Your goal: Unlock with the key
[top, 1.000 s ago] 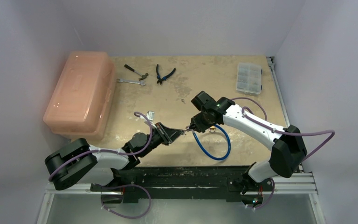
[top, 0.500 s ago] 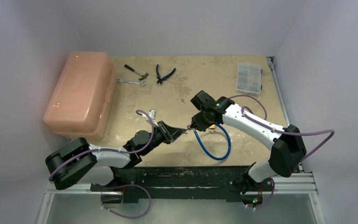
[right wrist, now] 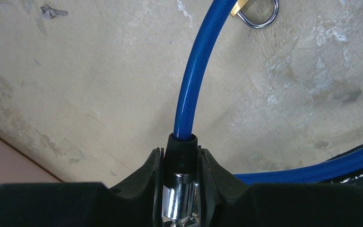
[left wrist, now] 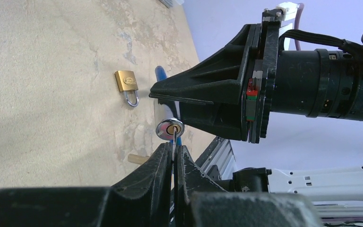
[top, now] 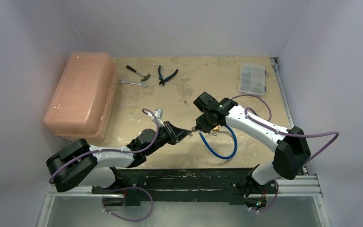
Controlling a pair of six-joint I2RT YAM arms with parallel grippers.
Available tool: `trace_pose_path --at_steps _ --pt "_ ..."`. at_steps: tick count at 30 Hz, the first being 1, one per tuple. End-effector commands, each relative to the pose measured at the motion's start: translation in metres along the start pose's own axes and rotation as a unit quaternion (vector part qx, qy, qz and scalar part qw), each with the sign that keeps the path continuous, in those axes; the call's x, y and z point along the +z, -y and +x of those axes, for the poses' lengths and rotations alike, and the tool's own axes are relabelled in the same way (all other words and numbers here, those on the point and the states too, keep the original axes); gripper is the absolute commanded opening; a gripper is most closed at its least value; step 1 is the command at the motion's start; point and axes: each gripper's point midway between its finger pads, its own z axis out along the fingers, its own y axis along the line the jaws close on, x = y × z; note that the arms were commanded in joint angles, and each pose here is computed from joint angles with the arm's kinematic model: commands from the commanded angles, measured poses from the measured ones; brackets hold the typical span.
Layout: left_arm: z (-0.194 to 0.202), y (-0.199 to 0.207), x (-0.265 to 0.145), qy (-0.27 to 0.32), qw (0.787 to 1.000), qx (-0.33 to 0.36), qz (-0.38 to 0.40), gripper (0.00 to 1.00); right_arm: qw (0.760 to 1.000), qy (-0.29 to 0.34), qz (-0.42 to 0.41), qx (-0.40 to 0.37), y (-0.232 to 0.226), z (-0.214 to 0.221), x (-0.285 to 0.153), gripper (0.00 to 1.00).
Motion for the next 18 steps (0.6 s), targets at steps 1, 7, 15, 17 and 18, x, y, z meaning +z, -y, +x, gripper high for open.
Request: trace_pose_path --at_steps 1,7,15,17,18 --pt "-0.001 0.019 0.006 -0.009 1.0 0.012 0.019 0.0 0.999 -0.028 -0.031 -0.001 -0.016 0.013 -0.013 0.0" --pt "-0.001 0.014 0.008 -0.015 1.0 0.01 -0.004 0.0 0.999 -0.031 -0.032 -0.001 -0.017 0.015 -0.012 0.0" --pt "0.005 0.005 0.012 -0.035 0.999 0.014 -0.037 0.0 0.999 -0.029 -0.015 -0.01 -0.013 0.016 -0.01 0.0" --pt "0.006 0.003 0.013 -0.041 0.998 0.016 -0.046 0.0 0.999 -0.028 -0.012 -0.011 -0.011 0.016 -0.009 0.0" --pt "0.006 0.002 0.014 -0.042 0.998 0.016 -0.05 0.0 0.999 -0.029 -0.013 -0.011 -0.012 0.016 -0.009 0.0"
